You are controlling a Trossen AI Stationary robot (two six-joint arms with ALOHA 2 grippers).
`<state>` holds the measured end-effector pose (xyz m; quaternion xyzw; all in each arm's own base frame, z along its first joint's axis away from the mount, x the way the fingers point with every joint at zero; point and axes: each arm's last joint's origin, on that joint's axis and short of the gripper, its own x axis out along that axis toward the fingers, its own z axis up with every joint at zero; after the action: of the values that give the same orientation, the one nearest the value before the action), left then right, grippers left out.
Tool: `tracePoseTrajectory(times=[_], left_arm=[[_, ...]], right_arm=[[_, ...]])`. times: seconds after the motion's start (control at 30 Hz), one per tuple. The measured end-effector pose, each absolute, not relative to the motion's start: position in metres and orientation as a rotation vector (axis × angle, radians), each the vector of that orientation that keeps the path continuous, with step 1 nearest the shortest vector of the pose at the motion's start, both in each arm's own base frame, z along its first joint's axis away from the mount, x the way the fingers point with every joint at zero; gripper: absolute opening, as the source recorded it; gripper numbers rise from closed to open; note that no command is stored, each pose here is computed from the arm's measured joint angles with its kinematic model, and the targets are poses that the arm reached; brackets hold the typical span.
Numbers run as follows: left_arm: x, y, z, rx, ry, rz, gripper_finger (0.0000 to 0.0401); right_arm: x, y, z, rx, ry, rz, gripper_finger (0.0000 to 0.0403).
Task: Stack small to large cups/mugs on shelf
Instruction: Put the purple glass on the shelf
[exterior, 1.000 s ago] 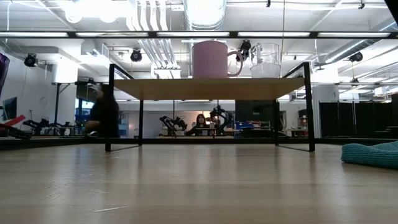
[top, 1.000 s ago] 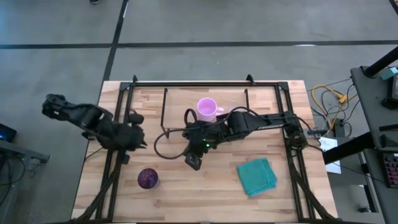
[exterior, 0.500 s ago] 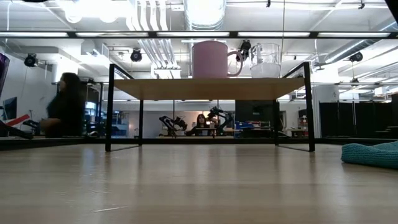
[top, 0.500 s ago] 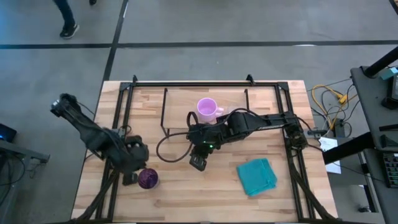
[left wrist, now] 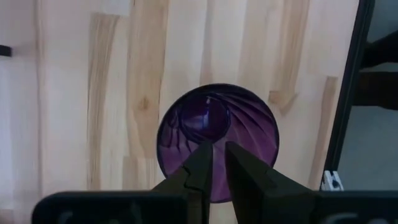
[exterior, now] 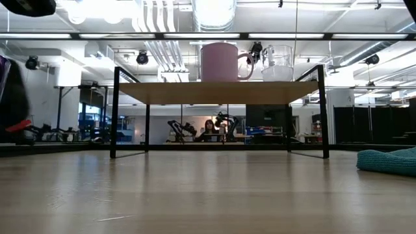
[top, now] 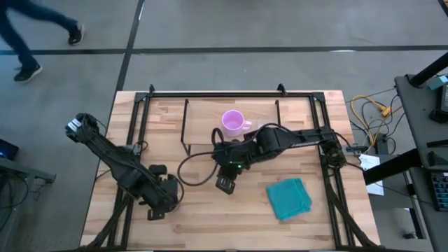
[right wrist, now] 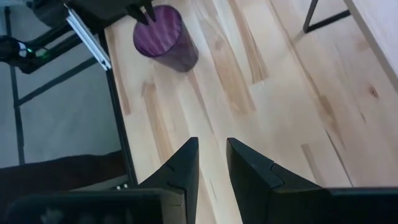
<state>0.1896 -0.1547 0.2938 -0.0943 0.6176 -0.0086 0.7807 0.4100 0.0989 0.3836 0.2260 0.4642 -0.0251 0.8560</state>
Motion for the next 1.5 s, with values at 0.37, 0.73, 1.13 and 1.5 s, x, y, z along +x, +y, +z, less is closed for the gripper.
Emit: tracePoseTrajectory(times=[0.37, 0.73, 1.13, 1.5], left_arm=[[0.182, -0.147, 0.305, -0.228, 1.288, -0.036, 0.0029], [0.189, -0.14, 0.299, -0.187, 1.326, -0.056, 0.0029], [0.19, -0.134, 0.265, -0.187, 1.501, -0.09, 0.0029], [0.192, -0.128, 0.27, -0.189, 1.459, -0.054, 0.0029]], right_arm=[[0.408, 0.104, 0.383, 0.467, 0.988, -0.045, 0.0077], [0.408, 0.104, 0.383, 0.471, 0.988, -0.047, 0.0077], [0.408, 0.104, 0.383, 0.474, 0.987, -0.048, 0.0077], [0.408, 0.104, 0.383, 0.474, 0.987, -0.048, 0.0077]])
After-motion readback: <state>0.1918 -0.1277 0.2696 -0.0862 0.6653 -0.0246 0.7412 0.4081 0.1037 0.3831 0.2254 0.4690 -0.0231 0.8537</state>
